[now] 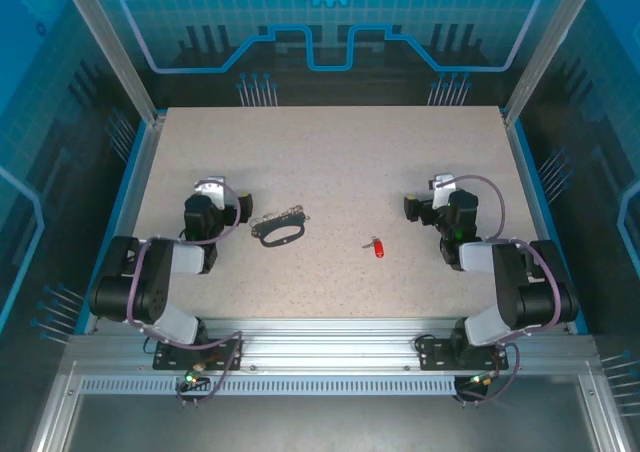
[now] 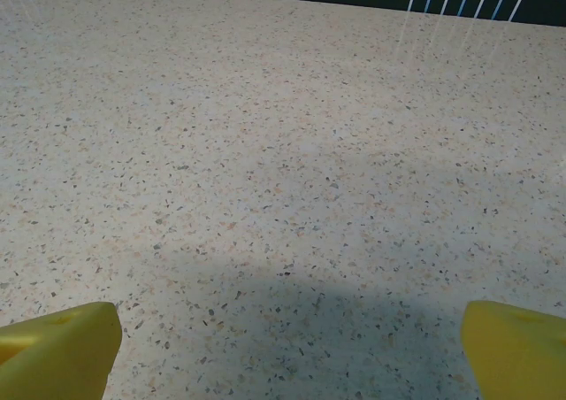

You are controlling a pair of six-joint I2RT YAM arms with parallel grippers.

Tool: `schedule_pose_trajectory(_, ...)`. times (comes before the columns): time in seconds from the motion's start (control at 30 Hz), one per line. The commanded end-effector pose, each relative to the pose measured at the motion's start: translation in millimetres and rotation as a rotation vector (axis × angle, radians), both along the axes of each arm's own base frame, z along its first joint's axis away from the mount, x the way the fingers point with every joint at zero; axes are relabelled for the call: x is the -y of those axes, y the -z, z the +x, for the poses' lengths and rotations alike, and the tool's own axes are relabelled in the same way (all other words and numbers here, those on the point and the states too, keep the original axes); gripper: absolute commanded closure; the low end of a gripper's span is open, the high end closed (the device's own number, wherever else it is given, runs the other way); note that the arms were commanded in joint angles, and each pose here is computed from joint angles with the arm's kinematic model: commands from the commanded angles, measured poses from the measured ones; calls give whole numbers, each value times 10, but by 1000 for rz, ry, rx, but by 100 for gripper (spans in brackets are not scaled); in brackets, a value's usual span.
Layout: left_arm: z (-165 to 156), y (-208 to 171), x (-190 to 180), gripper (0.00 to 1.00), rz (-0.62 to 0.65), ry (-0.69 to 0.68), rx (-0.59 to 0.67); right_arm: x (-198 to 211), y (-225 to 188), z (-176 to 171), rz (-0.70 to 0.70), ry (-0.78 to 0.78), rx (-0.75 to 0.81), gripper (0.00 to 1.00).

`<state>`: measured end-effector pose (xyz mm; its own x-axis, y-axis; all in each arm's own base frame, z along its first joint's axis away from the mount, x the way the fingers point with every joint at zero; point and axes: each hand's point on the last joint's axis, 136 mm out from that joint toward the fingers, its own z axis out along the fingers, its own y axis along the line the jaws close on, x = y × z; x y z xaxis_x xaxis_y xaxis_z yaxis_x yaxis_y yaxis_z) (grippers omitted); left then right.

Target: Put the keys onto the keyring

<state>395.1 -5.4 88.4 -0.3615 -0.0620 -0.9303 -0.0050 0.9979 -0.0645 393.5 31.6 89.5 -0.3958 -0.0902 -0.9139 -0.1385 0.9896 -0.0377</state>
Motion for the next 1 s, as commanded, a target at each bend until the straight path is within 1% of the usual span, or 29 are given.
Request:
schedule_pose_trajectory(0.0, 32, -59, 11, 1, -18, 5, 23, -24, -50, 46, -3, -18, 12, 0)
schedule_pose_trajectory(0.83, 39, -58, -3, 1, -22, -3, 20, -22, -44, 41, 4, -21, 9, 0)
schedule_pose_trajectory(0.97, 32, -81, 19, 1, -27, 13, 29, -18, -43, 40, 3, -21, 9, 0)
